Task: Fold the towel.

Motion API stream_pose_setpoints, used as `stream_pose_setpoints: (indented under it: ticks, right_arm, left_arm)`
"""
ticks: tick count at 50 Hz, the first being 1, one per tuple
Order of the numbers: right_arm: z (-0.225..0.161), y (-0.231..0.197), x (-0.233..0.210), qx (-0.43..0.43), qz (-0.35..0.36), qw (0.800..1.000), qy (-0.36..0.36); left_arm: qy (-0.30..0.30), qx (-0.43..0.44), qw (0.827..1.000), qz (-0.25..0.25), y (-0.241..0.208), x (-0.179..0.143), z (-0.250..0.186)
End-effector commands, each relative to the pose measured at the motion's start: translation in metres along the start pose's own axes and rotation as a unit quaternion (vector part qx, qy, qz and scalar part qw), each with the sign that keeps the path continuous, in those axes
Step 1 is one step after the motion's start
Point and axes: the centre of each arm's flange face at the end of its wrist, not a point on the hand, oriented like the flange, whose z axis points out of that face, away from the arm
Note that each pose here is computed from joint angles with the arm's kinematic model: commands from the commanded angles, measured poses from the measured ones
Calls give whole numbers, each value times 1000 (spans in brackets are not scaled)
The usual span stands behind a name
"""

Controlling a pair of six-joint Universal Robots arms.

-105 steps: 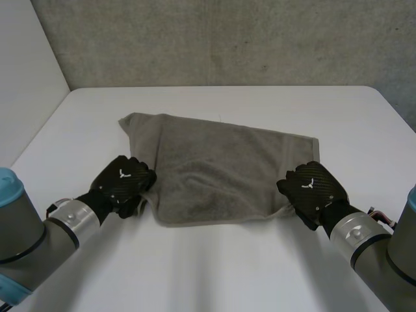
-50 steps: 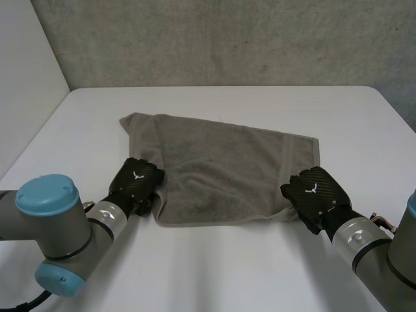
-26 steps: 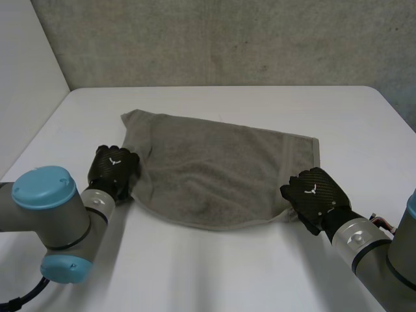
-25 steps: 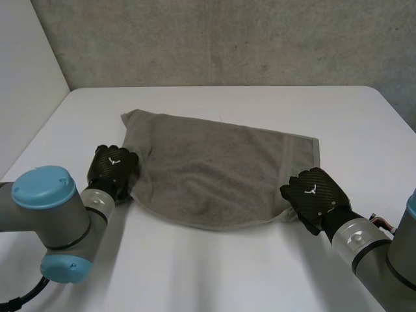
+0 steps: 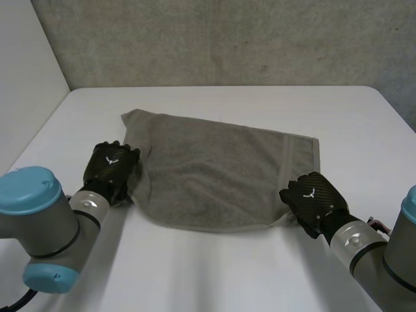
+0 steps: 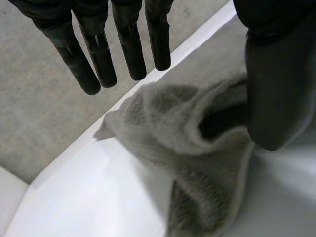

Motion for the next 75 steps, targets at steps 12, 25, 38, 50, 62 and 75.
stream_pose_setpoints:
  ticks: [12,25,38,50,62,75]
  right_arm:
    - [0,0,1,0,0,1000,1]
    - [-1,0,-1,1,-1,1000,-1]
    - [-1,-1,-3,2,-3,1000,-4]
    - [0,1,2,-3,-2,1000,7]
    - [-2,-16,53,1,13,991,132]
    - [-52,-134,135,97,34,975,199]
  left_arm:
    - [51,-18,998,-29,10,13,1]
    - [30,-12,999,-35,15,6,29]
    - [-71,0,994,-81,16,-35,49]
    - [-97,-9,992,-82,22,-54,49]
    - [-95,-5,992,-77,9,-57,31]
    - [-100,189,976,-47,-132,-95,-24]
